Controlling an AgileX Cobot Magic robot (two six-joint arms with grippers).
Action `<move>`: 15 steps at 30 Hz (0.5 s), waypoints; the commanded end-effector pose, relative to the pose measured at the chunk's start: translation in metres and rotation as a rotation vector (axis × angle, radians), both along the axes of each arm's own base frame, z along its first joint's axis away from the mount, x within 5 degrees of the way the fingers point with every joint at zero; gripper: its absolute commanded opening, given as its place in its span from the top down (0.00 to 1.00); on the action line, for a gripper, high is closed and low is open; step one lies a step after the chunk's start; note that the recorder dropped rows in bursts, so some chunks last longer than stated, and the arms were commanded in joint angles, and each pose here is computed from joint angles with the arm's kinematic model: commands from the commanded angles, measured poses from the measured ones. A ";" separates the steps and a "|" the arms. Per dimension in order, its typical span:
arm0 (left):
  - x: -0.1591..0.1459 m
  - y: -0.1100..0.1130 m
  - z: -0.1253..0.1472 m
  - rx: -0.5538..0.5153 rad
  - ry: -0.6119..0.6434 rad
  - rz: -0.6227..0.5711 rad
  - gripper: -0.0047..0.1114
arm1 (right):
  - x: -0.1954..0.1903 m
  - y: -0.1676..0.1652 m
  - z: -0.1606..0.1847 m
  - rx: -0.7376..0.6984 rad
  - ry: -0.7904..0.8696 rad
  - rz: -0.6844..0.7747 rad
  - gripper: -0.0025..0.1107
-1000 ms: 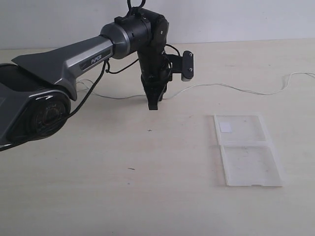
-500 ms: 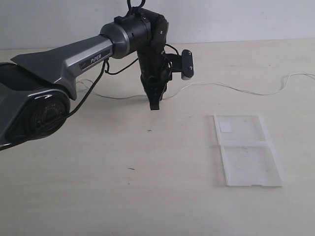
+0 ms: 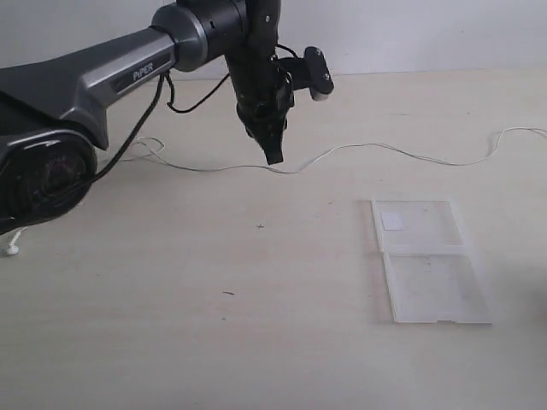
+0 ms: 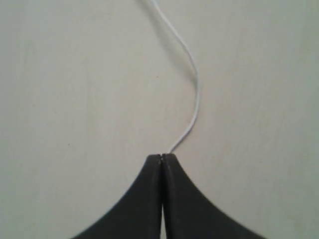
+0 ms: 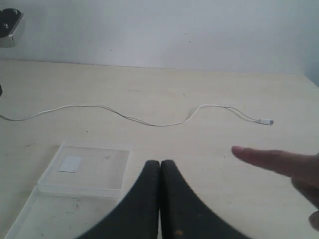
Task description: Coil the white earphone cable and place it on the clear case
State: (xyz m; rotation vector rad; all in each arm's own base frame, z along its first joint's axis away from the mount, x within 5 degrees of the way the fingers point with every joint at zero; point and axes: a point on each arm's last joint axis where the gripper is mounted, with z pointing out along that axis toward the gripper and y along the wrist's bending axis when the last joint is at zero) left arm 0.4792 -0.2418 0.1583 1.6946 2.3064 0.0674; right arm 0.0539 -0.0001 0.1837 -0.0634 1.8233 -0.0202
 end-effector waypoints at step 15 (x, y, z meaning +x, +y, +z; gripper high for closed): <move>-0.083 0.071 0.069 -0.361 -0.052 0.584 0.96 | 0.000 0.000 0.000 -0.005 -0.016 -0.002 0.98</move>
